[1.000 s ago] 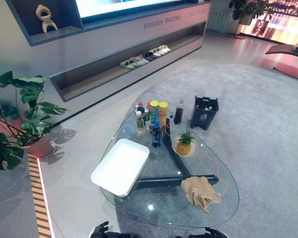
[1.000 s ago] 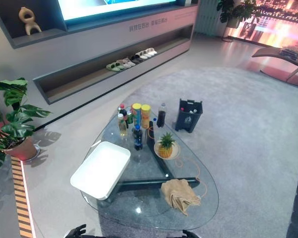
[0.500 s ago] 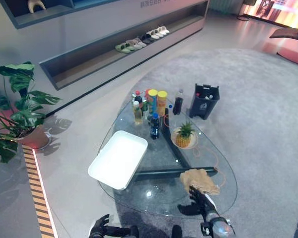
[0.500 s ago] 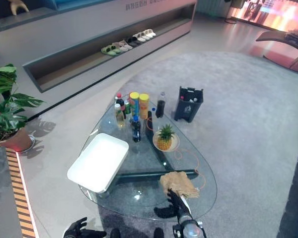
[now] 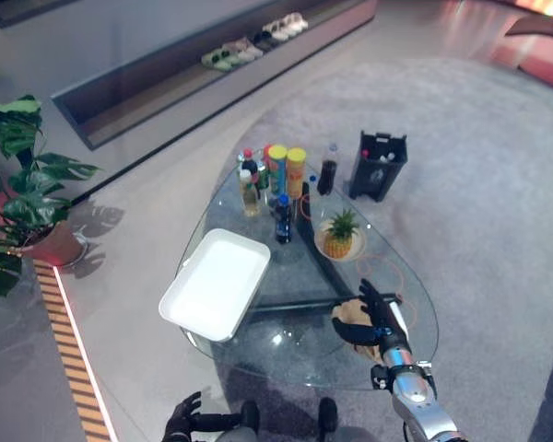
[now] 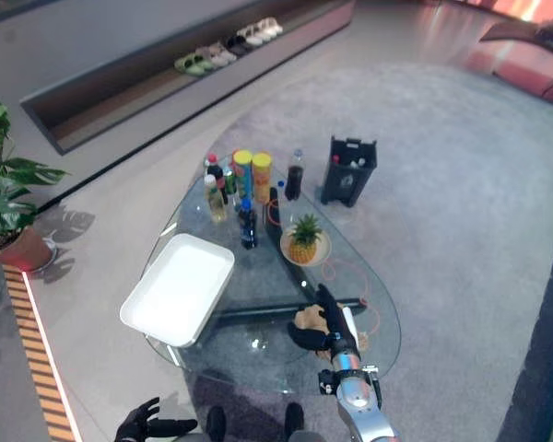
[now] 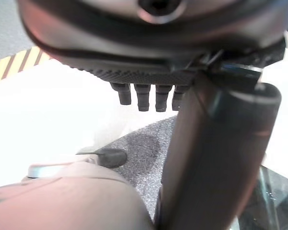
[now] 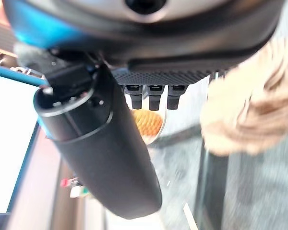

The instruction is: Wipe the table with a cloth and put it in the basket.

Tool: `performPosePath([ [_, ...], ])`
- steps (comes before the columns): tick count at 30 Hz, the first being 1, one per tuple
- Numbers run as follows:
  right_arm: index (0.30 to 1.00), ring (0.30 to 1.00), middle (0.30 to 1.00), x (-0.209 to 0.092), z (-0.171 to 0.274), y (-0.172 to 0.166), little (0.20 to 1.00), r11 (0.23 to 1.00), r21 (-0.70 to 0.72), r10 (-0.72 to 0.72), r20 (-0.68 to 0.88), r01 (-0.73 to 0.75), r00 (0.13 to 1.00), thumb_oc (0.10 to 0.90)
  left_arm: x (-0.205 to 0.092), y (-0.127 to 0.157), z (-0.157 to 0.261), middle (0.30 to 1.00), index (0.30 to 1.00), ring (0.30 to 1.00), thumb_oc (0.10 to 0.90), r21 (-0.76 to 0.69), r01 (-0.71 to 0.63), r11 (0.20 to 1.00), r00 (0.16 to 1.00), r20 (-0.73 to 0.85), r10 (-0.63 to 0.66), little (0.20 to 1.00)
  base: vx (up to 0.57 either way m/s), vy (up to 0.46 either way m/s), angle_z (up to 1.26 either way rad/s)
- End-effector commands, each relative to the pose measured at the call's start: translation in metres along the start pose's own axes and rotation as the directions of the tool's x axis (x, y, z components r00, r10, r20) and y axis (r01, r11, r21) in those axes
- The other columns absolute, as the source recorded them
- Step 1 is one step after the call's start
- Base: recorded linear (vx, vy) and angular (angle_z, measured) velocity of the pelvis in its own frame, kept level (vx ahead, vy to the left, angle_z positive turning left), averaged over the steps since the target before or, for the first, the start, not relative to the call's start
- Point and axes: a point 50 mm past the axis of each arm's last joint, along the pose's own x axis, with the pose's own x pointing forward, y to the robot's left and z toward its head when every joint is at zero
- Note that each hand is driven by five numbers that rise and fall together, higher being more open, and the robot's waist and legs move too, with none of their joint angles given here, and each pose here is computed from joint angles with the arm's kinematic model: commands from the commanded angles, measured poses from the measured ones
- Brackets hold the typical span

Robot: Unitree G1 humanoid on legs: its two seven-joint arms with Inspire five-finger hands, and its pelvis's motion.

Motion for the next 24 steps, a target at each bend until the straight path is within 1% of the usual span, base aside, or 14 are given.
performPosePath([
  [1, 0.900, 0.900, 0.900, 0.023, 0.081, -0.018, 0.900, 0.981, 0.020, -0.186, 0.387, 0.194, 0.903, 0.800, 0.002, -0.007, 0.008, 0.900, 0.900, 0.900, 0.800, -0.036, -0.024, 0.999, 1.000, 0.018, 0.025, 0.900, -0.11, 0.028, -0.03],
  [2, 0.900, 0.900, 0.900, 0.024, 0.083, -0.019, 0.900, 0.974, 0.010, -0.213, 0.394, 0.227, 0.894, 0.800, 0.003, -0.008, 0.009, 0.900, 0.900, 0.900, 0.800, -0.038, -0.024, 0.999, 0.999, 0.023, 0.025, 0.900, -0.09, 0.033, -0.05],
  [3, 0.900, 0.900, 0.900, 0.026, 0.087, -0.023, 0.900, 0.954, -0.017, -0.264, 0.419, 0.298, 0.869, 0.800, 0.003, -0.010, 0.013, 0.900, 0.900, 0.900, 0.800, -0.043, -0.019, 0.999, 0.999, 0.035, 0.021, 0.900, -0.08, 0.033, -0.05],
  [4, 0.900, 0.900, 0.900, 0.027, 0.088, -0.024, 0.900, 0.946, -0.026, -0.281, 0.427, 0.322, 0.859, 0.800, 0.003, -0.010, 0.014, 0.900, 0.900, 0.900, 0.800, -0.044, -0.017, 0.999, 0.999, 0.040, 0.019, 0.900, -0.09, 0.048, -0.05],
  [6, 0.900, 0.900, 0.900, 0.031, 0.096, -0.031, 0.900, 0.903, -0.057, -0.358, 0.450, 0.427, 0.818, 0.800, 0.004, -0.012, 0.019, 0.900, 0.900, 0.900, 0.800, -0.048, -0.009, 0.999, 0.998, 0.060, 0.012, 0.900, -0.06, 0.049, -0.03],
  [8, 0.900, 0.900, 0.900, 0.037, 0.103, -0.032, 0.900, 0.885, -0.071, -0.381, 0.461, 0.461, 0.801, 0.800, 0.007, -0.011, 0.030, 0.900, 0.900, 0.900, 0.800, -0.060, -0.007, 0.998, 0.996, 0.093, 0.013, 0.900, -0.11, 0.064, -0.03],
  [10, 0.900, 0.900, 0.900, 0.038, 0.104, -0.032, 0.900, 0.882, -0.074, -0.381, 0.465, 0.465, 0.799, 0.800, 0.007, -0.011, 0.032, 0.900, 0.900, 0.900, 0.800, -0.061, -0.006, 0.998, 0.995, 0.099, 0.012, 0.900, -0.09, 0.057, -0.04],
  [11, 0.900, 0.900, 0.900, 0.044, 0.114, -0.031, 0.900, 0.869, -0.102, -0.383, 0.480, 0.483, 0.790, 0.800, 0.010, -0.013, 0.047, 0.900, 0.900, 0.900, 0.800, -0.062, 0.005, 0.998, 0.990, 0.139, 0.004, 0.900, -0.07, 0.049, -0.02],
  [13, 0.900, 0.900, 0.900, 0.047, 0.118, -0.032, 0.900, 0.855, -0.121, -0.394, 0.481, 0.504, 0.784, 0.800, 0.010, -0.015, 0.055, 0.900, 0.900, 0.900, 0.800, -0.061, 0.016, 0.998, 0.986, 0.166, -0.005, 0.900, -0.06, 0.052, -0.01],
  [15, 0.900, 0.900, 0.900, 0.048, 0.118, -0.032, 0.900, 0.854, -0.121, -0.395, 0.482, 0.506, 0.782, 0.800, 0.011, -0.016, 0.056, 0.900, 0.900, 0.900, 0.800, -0.061, 0.016, 0.998, 0.986, 0.169, -0.006, 0.900, -0.04, 0.024, 0.01],
  [18, 0.900, 0.900, 0.900, 0.054, 0.130, -0.036, 0.900, 0.818, -0.113, -0.445, 0.498, 0.564, 0.745, 0.800, 0.012, -0.020, 0.075, 0.900, 0.900, 0.900, 0.800, -0.051, 0.028, 0.998, 0.974, 0.226, -0.015, 0.900, -0.07, 0.023, 0.04],
  [20, 0.900, 0.900, 0.900, 0.058, 0.135, -0.037, 0.900, 0.809, -0.112, -0.459, 0.492, 0.577, 0.739, 0.800, 0.012, -0.021, 0.083, 0.900, 0.900, 0.900, 0.800, -0.047, 0.030, 0.998, 0.970, 0.243, -0.017, 0.900, -0.05, 0.032, 0.06],
  [23, 0.900, 0.900, 0.900, 0.069, 0.137, -0.041, 0.900, 0.786, -0.146, -0.499, 0.424, 0.601, 0.756, 0.800, 0.012, -0.024, 0.099, 0.900, 0.900, 0.900, 0.800, -0.059, 0.045, 0.997, 0.958, 0.286, -0.027, 0.900, -0.03, 0.029, 0.02],
  [24, 0.900, 0.900, 0.900, 0.069, 0.137, -0.041, 0.900, 0.786, -0.145, -0.499, 0.425, 0.601, 0.755, 0.800, 0.012, -0.024, 0.099, 0.900, 0.900, 0.900, 0.800, -0.059, 0.045, 0.997, 0.958, 0.287, -0.027, 0.900, 0.00, 0.000, 0.00],
])
